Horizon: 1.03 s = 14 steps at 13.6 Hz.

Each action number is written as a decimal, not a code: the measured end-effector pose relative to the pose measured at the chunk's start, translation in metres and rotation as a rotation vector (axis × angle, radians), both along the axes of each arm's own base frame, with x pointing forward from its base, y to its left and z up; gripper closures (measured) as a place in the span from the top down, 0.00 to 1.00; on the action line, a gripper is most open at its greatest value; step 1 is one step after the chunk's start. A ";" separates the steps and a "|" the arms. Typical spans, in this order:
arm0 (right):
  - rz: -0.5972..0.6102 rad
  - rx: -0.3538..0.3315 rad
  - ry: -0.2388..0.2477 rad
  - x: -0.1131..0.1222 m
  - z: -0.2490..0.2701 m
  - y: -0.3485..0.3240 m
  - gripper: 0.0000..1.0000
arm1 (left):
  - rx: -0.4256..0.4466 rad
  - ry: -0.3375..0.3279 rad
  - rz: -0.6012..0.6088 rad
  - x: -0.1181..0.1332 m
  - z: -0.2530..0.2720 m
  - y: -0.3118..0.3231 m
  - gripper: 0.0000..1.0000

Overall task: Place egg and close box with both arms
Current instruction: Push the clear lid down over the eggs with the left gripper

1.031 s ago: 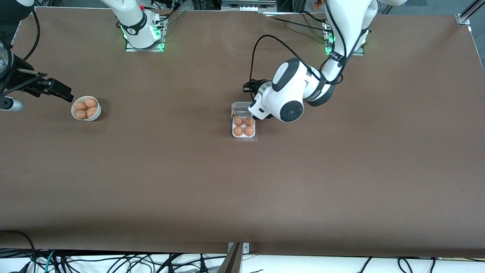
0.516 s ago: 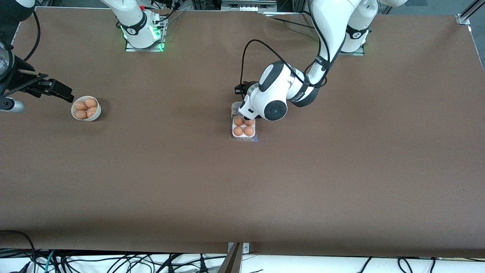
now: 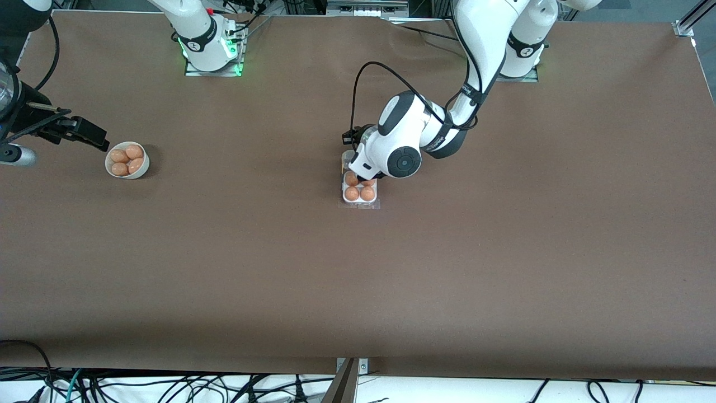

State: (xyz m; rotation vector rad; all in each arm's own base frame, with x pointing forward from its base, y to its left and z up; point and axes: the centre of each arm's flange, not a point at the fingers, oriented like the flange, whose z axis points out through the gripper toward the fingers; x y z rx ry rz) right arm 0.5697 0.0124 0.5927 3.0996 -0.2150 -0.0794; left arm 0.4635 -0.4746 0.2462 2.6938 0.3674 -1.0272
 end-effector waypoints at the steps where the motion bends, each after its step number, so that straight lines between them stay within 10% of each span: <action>1: 0.000 0.000 0.000 0.000 0.000 0.000 1.00 | 0.011 -0.010 -0.003 0.001 0.000 0.001 0.01; 14: 0.001 0.000 0.000 0.000 0.000 0.000 1.00 | 0.056 -0.131 0.055 0.027 0.009 0.001 0.01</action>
